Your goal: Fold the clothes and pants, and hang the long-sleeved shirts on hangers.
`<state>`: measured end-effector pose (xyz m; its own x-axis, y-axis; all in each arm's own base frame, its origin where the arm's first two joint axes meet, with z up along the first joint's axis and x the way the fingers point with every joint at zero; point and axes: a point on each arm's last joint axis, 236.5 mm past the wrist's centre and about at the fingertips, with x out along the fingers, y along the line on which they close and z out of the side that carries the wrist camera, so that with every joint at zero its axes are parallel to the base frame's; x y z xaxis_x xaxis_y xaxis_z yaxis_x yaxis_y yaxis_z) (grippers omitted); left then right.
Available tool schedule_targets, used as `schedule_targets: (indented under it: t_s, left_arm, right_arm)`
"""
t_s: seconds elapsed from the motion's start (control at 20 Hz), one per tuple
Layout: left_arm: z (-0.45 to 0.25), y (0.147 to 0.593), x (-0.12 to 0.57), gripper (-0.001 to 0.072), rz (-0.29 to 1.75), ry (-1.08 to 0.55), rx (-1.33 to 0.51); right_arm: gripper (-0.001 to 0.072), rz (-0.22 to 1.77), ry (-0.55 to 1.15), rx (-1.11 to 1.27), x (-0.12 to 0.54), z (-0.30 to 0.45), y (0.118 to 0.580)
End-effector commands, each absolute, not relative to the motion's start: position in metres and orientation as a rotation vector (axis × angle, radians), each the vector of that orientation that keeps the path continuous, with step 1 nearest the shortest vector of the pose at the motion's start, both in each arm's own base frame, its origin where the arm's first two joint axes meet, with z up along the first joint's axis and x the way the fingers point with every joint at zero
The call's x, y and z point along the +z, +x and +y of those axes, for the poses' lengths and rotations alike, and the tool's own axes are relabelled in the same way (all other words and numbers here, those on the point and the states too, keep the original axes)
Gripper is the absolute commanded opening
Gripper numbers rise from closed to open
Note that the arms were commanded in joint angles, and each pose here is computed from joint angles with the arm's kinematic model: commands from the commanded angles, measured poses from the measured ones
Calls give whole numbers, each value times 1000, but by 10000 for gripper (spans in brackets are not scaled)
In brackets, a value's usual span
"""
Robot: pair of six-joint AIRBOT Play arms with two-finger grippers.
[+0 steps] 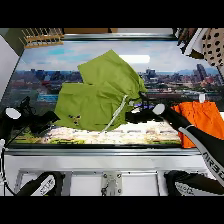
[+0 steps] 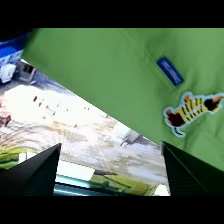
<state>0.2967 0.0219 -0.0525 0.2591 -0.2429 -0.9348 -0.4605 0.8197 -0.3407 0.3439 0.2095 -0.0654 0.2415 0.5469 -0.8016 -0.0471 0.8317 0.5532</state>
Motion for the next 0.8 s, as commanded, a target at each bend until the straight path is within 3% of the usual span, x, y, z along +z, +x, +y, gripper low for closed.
schedule_targets:
  t_s: [0.0,0.25,0.35,0.4,0.75]
  left_arm:
    - [19,295,-52,687,1334,-650,155]
    - [10,281,-59,688,1366,-688,156]
    - [5,263,-73,687,1379,-721,188]
    - [4,256,-81,687,1374,-732,204]
    - [-29,268,-102,687,1300,-933,140]
  right_arm:
    - [33,1240,372,319,-52,135,354]
    - [75,1198,421,237,-40,96,364]
    - [516,1192,423,234,-38,94,364]
    - [617,1192,424,234,-38,94,364]
    - [610,1188,450,241,-36,98,365]
